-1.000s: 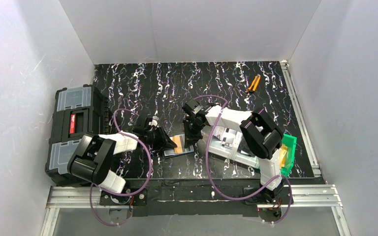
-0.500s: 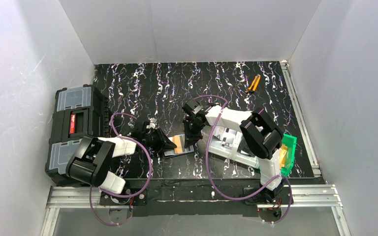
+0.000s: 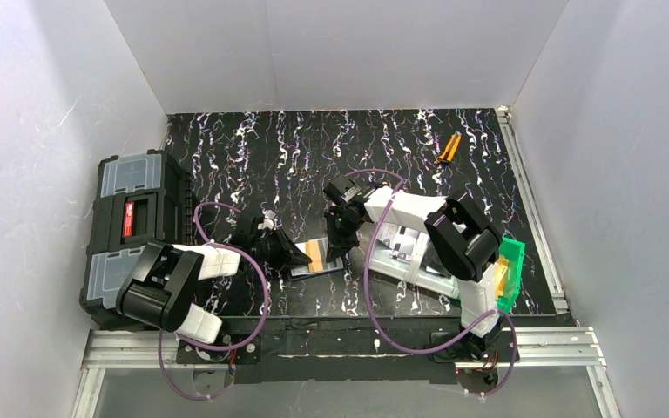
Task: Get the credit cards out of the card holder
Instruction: Remove the credit card from the card holder.
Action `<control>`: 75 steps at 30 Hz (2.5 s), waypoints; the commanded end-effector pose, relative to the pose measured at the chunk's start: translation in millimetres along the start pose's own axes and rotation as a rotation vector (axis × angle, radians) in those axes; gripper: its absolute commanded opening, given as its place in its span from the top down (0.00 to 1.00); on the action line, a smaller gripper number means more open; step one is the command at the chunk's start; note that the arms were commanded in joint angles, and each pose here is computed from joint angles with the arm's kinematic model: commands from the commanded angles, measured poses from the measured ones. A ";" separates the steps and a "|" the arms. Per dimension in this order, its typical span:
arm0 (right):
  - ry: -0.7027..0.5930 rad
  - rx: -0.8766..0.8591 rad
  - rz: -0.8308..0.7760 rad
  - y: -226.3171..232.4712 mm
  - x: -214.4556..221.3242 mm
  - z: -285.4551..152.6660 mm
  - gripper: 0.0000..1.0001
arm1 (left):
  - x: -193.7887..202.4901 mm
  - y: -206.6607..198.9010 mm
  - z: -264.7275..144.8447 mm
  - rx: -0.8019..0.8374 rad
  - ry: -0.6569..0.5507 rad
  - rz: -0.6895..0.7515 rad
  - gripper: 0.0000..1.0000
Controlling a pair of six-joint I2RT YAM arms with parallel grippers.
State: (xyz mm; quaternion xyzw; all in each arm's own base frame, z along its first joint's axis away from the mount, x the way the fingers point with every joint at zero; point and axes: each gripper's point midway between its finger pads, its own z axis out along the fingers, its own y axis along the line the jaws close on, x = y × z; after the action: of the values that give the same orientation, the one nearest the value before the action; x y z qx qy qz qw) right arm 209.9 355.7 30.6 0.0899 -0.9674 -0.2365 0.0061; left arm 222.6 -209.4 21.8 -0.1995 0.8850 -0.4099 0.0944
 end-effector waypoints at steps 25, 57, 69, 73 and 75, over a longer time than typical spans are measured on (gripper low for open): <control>0.050 0.232 0.048 -70.7 16.9 28.6 0.99 | -2.3 17.4 -13.3 -0.135 -0.027 0.028 1.00; -0.109 0.027 -0.030 -5.9 -32.4 -37.7 0.82 | -18.2 -29.9 -63.1 -0.172 -0.095 0.159 1.00; -0.224 -0.249 -0.100 50.7 -47.3 -110.6 0.27 | -23.4 -83.1 -78.2 -0.017 -0.109 0.185 1.00; -0.265 -0.447 -0.106 67.2 -48.0 -138.1 0.08 | -27.5 -116.6 -92.1 0.106 -0.125 0.173 1.00; -0.283 -0.548 -0.094 73.4 -48.4 -154.7 0.02 | -29.3 -132.1 -98.7 0.169 -0.130 0.164 1.00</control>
State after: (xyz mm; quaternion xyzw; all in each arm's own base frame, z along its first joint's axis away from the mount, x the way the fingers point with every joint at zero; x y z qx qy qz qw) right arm 251.7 352.0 155.8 0.0921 -0.9120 -0.3867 -0.1009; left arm 243.1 -194.2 133.3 -0.1543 0.8929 -0.3857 0.1739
